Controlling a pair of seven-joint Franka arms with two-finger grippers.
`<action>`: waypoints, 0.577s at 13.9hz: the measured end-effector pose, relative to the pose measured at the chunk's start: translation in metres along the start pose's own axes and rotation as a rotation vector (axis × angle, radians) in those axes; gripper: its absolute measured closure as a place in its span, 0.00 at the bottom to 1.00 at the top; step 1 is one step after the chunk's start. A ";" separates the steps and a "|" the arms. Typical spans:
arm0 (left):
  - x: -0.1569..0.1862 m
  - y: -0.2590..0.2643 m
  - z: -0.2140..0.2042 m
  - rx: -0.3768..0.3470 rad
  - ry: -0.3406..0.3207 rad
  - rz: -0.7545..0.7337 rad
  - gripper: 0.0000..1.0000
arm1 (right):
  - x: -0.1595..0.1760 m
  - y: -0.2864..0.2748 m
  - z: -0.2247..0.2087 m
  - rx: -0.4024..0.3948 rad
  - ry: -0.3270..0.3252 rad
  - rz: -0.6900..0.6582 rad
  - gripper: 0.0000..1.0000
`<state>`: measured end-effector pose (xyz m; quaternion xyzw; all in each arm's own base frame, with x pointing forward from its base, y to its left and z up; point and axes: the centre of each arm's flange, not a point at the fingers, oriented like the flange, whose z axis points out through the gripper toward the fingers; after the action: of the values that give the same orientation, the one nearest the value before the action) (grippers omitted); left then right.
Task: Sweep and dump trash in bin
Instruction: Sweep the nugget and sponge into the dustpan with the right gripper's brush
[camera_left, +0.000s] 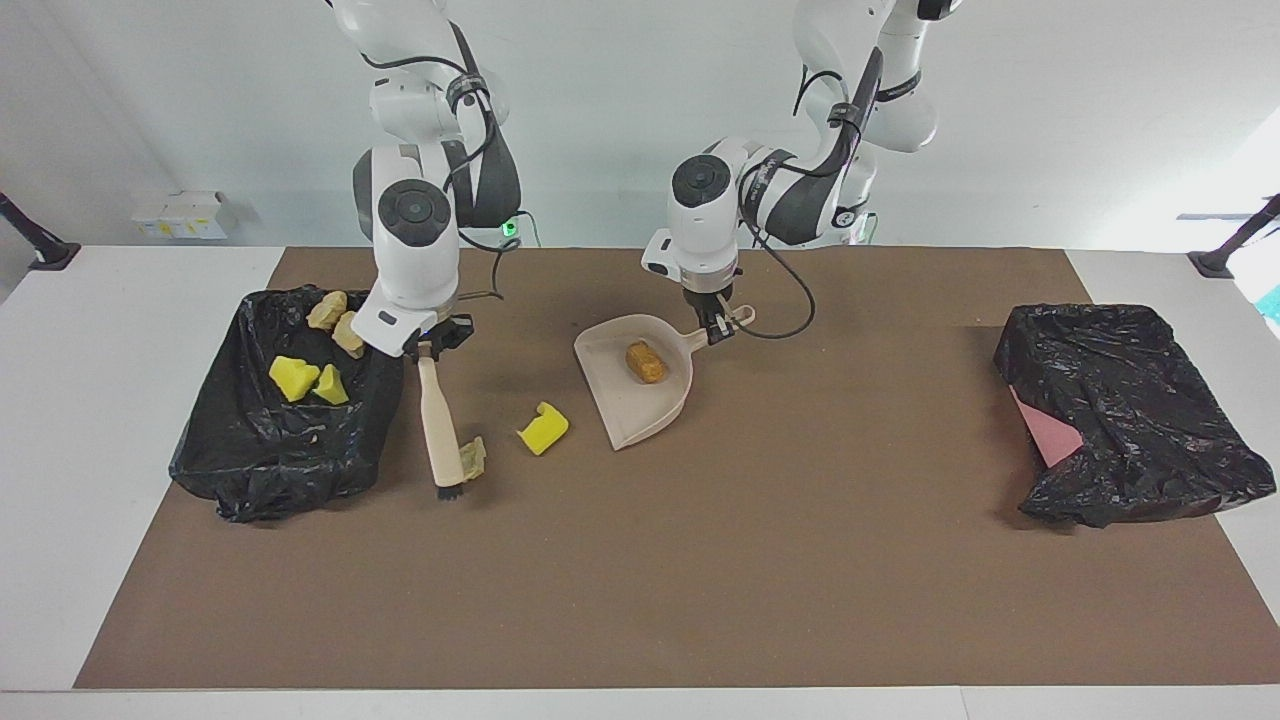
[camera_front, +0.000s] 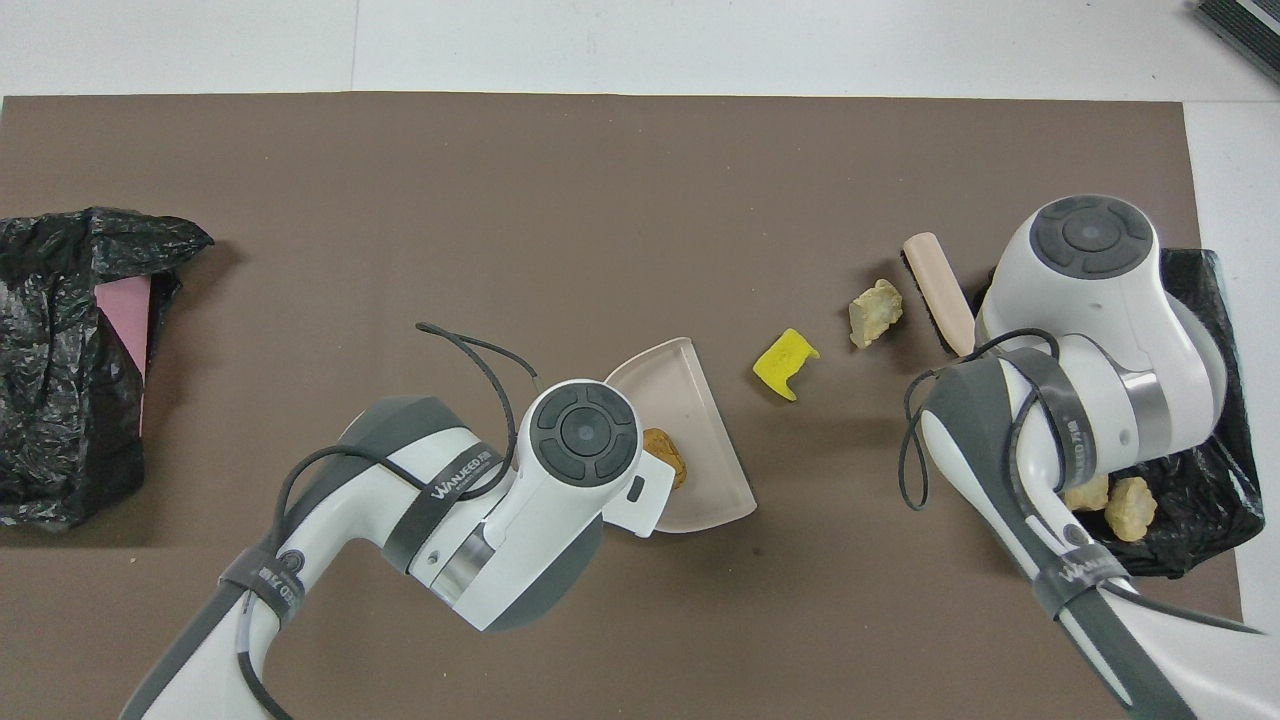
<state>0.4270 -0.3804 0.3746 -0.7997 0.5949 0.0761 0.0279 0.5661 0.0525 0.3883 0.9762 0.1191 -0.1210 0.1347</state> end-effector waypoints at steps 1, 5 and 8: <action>0.000 0.000 0.000 0.000 0.000 -0.001 0.69 | 0.003 -0.002 0.006 0.002 -0.005 0.002 0.74; 0.000 0.000 0.000 0.000 0.000 -0.004 0.69 | 0.004 -0.027 0.024 0.048 -0.035 -0.021 0.74; 0.000 -0.001 0.000 0.002 0.003 -0.007 0.69 | 0.002 -0.079 0.015 0.111 -0.034 -0.073 0.74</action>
<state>0.4277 -0.3805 0.3743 -0.8019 0.5921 0.0744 0.0280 0.5436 0.1227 0.3557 0.9750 0.1455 -0.1487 0.0776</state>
